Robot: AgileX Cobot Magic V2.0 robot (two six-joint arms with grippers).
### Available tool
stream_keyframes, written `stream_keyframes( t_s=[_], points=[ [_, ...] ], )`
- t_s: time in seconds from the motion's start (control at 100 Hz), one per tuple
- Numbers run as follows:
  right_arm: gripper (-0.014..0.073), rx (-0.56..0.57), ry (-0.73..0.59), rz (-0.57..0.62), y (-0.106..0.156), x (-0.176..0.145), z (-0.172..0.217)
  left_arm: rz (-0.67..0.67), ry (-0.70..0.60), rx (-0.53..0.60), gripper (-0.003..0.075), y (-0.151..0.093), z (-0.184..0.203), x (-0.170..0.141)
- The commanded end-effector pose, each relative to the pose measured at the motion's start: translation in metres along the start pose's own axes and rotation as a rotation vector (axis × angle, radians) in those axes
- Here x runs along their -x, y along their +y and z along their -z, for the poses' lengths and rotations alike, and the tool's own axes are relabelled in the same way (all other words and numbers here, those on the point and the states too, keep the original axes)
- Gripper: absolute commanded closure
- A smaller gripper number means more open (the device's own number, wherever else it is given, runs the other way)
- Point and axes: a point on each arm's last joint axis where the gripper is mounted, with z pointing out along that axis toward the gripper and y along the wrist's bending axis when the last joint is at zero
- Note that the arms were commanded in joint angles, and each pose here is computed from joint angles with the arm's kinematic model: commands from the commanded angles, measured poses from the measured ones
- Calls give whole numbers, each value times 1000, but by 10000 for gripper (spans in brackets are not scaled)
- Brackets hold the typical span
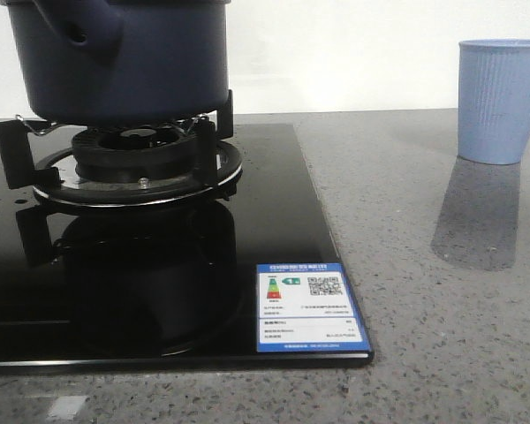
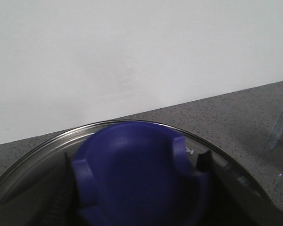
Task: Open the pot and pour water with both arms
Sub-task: 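Close the left gripper on the blue lid knob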
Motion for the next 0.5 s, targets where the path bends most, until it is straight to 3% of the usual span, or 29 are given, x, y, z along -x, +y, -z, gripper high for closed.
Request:
stream_keyframes(
  t_s=[0.0,0.3,0.49],
  points=[
    [66,-3,-92,15,0,17,3,-8,-141,23,343,1,11,28],
    [66,-4,-93,15,0,17,2,-15,-231,24,342,2,36,49],
    [66,-12,-106,10,-1,20,-9,-11,-305,81,342,19,62,66]
  ],
)
